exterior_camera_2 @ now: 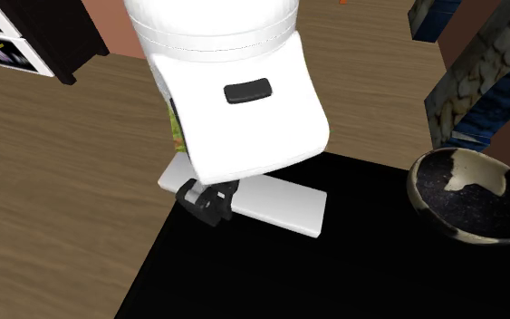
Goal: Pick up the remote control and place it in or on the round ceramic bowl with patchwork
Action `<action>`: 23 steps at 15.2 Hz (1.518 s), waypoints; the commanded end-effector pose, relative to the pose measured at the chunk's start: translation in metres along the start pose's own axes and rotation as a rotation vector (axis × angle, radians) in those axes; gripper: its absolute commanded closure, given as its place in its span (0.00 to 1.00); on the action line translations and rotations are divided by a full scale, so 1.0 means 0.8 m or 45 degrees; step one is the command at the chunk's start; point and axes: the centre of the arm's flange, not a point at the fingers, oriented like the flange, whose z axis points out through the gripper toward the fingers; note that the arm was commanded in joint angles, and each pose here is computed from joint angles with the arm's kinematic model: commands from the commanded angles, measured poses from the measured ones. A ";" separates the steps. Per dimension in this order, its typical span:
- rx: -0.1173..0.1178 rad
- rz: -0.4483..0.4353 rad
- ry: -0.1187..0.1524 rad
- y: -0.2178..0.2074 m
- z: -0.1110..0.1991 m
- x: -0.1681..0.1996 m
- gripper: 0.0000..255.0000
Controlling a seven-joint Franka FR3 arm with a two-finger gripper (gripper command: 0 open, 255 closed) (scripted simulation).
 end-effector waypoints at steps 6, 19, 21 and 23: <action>0.000 0.000 0.000 -0.017 -0.030 0.027 1.00; 0.000 0.000 0.000 -0.132 -0.033 0.209 1.00; 0.000 0.000 0.000 -0.149 -0.033 0.236 1.00; 0.000 0.000 0.000 -0.167 -0.033 0.264 1.00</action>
